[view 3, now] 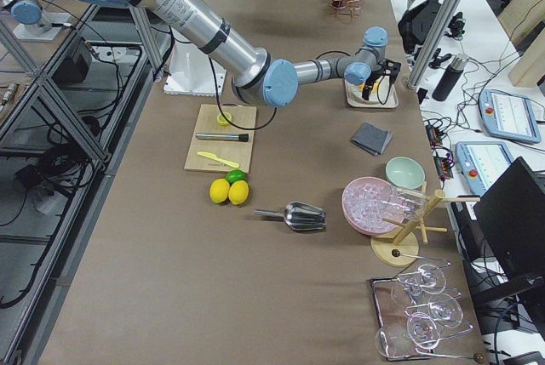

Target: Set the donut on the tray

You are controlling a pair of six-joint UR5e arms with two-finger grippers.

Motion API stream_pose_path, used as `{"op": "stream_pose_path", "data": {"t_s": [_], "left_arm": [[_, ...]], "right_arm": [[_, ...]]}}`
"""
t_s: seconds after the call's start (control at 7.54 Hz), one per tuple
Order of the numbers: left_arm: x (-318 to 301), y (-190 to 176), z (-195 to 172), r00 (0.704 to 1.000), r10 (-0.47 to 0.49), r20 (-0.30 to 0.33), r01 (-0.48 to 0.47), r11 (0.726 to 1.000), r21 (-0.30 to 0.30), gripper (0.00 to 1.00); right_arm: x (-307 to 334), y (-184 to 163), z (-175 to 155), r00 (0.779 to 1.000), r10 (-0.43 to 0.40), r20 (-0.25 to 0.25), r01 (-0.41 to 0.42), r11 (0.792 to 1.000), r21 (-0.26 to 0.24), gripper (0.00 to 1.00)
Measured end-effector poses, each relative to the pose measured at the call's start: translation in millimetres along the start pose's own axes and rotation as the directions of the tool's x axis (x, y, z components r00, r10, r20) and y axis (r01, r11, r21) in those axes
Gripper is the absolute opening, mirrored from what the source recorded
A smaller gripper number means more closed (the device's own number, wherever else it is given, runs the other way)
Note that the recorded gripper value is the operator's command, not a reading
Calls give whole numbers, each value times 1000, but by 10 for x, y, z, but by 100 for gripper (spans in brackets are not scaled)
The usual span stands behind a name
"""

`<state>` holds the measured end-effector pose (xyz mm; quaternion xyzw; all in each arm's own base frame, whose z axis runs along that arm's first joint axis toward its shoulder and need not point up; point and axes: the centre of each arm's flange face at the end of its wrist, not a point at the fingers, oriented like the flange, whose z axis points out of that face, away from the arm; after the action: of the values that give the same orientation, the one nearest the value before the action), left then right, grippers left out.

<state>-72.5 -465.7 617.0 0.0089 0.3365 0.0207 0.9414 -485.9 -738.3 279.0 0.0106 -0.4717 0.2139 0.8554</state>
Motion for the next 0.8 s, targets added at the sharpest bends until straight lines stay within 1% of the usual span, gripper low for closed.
{"op": "stream_pose_path", "data": {"t_s": [0.13, 0.27, 0.4, 0.53, 0.8], "left_arm": [[-2, 0, 2, 1000, -1, 0, 1, 1000, -1, 98], [-4, 2, 5, 1000, -1, 0, 1, 1000, -2, 98], [-7, 11, 8, 1000, -2, 0, 2, 1000, -3, 98], [-10, 19, 6, 1000, -3, 0, 3, 1000, -2, 98], [-15, 26, 2, 1000, -2, 0, 2, 1000, -1, 98]], "right_arm": [[34, -33, -155, 1000, -5, 13, 5, 1000, 7, 100], [172, -57, -341, 1000, -17, 11, 17, 1000, 6, 100], [382, -90, -569, 999, -42, -5, 42, 999, -12, 100], [614, -114, -818, 997, -77, -32, 76, 997, -35, 100], [1256, -81, -1227, 985, -147, -86, 141, 988, -69, 100]]}}
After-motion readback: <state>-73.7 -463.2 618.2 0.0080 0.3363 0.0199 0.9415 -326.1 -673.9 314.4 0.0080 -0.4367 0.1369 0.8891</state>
